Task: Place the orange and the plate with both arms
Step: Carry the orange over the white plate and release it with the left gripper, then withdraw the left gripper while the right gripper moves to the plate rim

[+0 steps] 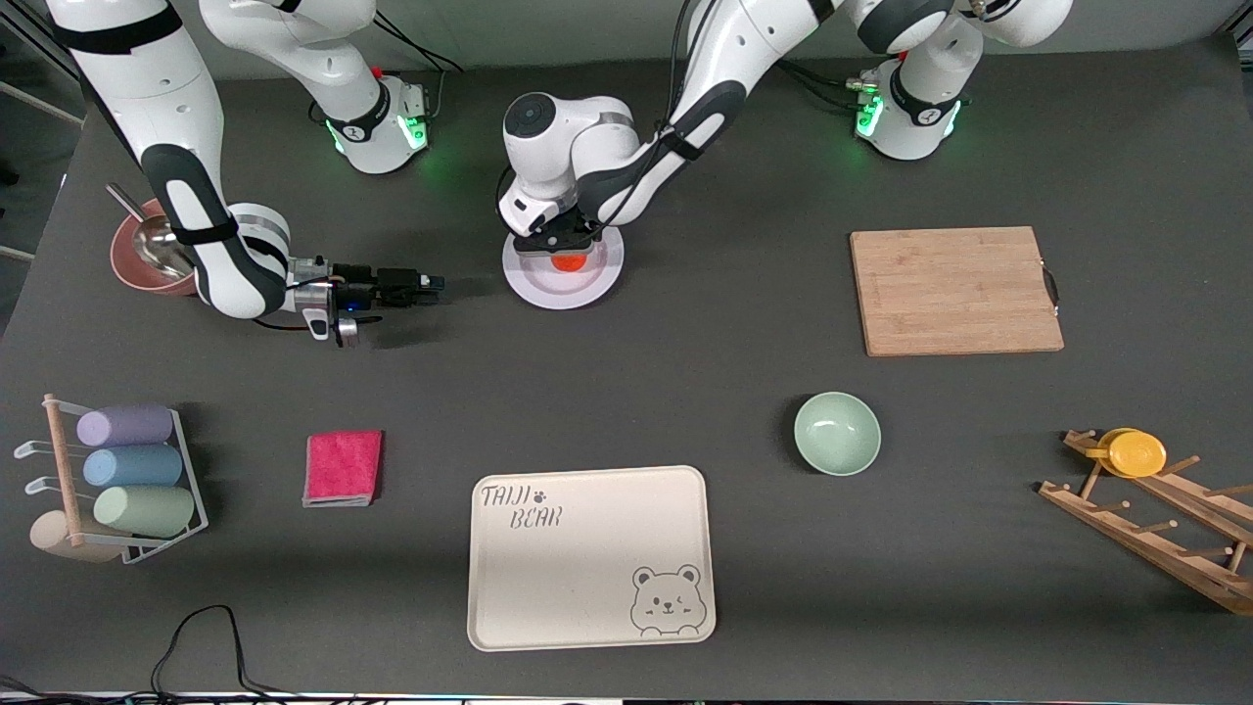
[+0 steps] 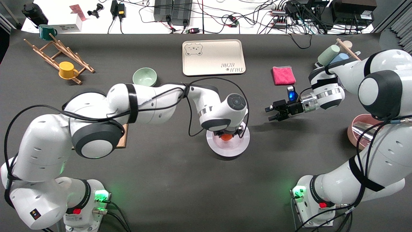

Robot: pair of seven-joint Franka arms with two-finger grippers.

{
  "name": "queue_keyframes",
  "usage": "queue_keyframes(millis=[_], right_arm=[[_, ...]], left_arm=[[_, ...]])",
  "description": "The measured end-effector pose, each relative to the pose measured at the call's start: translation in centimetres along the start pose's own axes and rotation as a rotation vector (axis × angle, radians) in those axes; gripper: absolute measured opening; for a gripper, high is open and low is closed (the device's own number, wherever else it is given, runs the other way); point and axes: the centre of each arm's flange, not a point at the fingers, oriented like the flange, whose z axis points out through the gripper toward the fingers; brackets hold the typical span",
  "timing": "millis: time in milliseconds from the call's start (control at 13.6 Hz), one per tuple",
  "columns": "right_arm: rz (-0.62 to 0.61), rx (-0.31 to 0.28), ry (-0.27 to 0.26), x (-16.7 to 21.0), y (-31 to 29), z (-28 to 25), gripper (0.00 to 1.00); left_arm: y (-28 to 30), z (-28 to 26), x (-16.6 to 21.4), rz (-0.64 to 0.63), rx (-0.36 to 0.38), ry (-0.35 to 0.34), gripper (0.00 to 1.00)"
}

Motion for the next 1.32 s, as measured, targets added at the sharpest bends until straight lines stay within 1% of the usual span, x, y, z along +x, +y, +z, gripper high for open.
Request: queue_keyframes(millis=[221,294,441,515,662,809,883,1104,1177,1324], right_arm=[[-0.026,0.009,-0.005,-0.4,-0.1,0.2,1.0],[-0.031,0.012,-0.006,-0.6,-0.1,0.3,1.0],[-0.037,0.038,-0.002,-0.6,-0.4,0.6,1.0],[-0.042,0.05,0.002,-0.6,-0.6,0.8,1.0],[-0.047,0.068,0.01,-0.5,-1.0,1.7,1.0],[-0.062,0.08,0.021,-0.4,-1.5,2.6,1.0],[-0.071,0.086,0.025,-0.5,-1.7,3.1,1.0],[-0.093,0.096,0.029,-0.6,-2.0,4.3,1.0],[-0.101,0.099,0.031,-0.6,-2.1,4.7,1.0],[-0.125,0.107,0.042,-0.8,-2.0,5.7,1.0]], left_arm=[[0.5,0.7,-1.1,0.007,-0.009,0.003,0.68],[0.6,0.6,-1.0,0.009,-0.01,0.007,0.74],[0.6,0.3,-0.1,0.0,-0.015,0.021,0.96],[0.7,-0.2,0.6,-0.009,-0.023,0.032,1.0],[0.7,-2.0,3.0,-0.039,-0.035,0.054,1.0],[-0.5,-5.2,5.8,-0.053,-0.01,0.062,1.0],[-1.3,-7.5,7.0,-0.053,0.004,0.049,1.0],[-5.5,-15.4,10.9,-0.039,0.015,-0.013,1.0],[-7.8,-17.8,12.7,-0.036,0.021,-0.035,1.0],[-14.2,-22.0,17.8,-0.046,0.034,-0.068,1.0]])
